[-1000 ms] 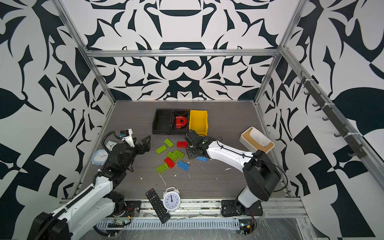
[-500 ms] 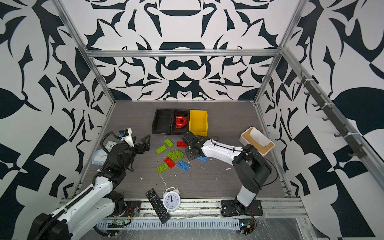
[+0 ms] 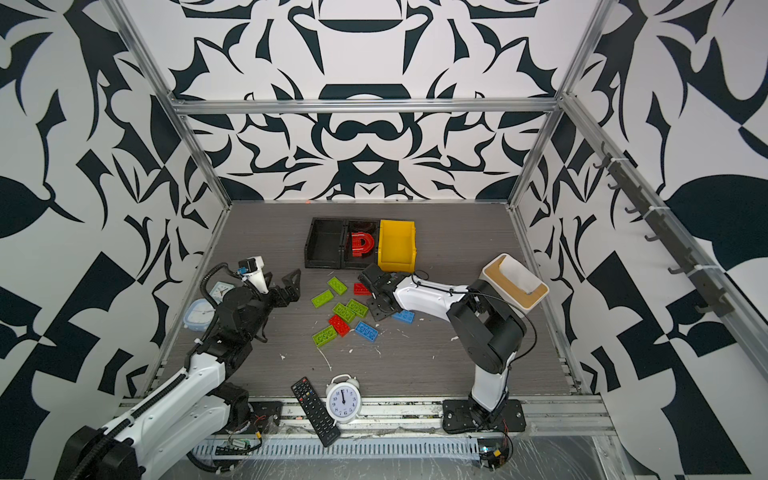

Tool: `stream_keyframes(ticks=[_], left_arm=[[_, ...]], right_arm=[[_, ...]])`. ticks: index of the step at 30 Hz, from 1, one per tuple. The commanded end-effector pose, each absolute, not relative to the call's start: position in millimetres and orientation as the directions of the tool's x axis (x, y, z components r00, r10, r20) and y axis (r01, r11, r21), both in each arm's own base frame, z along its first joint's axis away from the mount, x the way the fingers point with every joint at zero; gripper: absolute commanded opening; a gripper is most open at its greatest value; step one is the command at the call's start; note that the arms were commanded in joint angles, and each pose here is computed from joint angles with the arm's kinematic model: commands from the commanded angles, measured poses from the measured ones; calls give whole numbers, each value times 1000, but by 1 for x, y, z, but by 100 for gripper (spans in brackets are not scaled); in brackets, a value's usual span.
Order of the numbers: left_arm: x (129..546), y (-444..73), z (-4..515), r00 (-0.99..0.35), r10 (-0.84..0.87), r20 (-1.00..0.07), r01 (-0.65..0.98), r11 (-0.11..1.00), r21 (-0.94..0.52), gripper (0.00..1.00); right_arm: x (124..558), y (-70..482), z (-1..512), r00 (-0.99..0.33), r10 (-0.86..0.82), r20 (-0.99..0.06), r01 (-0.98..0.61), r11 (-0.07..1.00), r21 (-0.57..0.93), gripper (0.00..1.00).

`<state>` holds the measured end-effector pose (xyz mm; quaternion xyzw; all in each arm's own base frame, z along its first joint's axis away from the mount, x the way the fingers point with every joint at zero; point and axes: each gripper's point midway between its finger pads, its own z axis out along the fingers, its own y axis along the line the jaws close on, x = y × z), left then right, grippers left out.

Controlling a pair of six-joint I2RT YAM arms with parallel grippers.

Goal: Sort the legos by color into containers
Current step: 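Move the right gripper back to the pile and grasp a small red brick, then carry the small red brick into the same black compartment and release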

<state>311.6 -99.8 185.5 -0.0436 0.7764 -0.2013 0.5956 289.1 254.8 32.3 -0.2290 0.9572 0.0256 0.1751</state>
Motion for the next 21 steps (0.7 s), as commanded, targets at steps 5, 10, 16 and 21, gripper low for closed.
stream_keyframes(ticks=[5, 10, 16, 21], left_arm=[[311, -98, 189, -269, -313, -911, 175, 914, -366, 100], [311, -101, 189, -274, -314, -909, 186, 910, -371, 100], [311, -99, 189, -271, -315, -910, 179, 912, -369, 100], [312, -99, 189, -269, -297, -916, 181, 919, -351, 100]], right_arm=[[292, 259, 49, -826, -410, -388, -435, 900, -24, 33], [291, 258, 55, -822, -405, -401, -433, 901, -21, 31], [294, 263, 81, -789, -369, -492, -424, 906, 1, 23], [304, 273, 142, -717, -290, -634, -424, 903, 67, 23]])
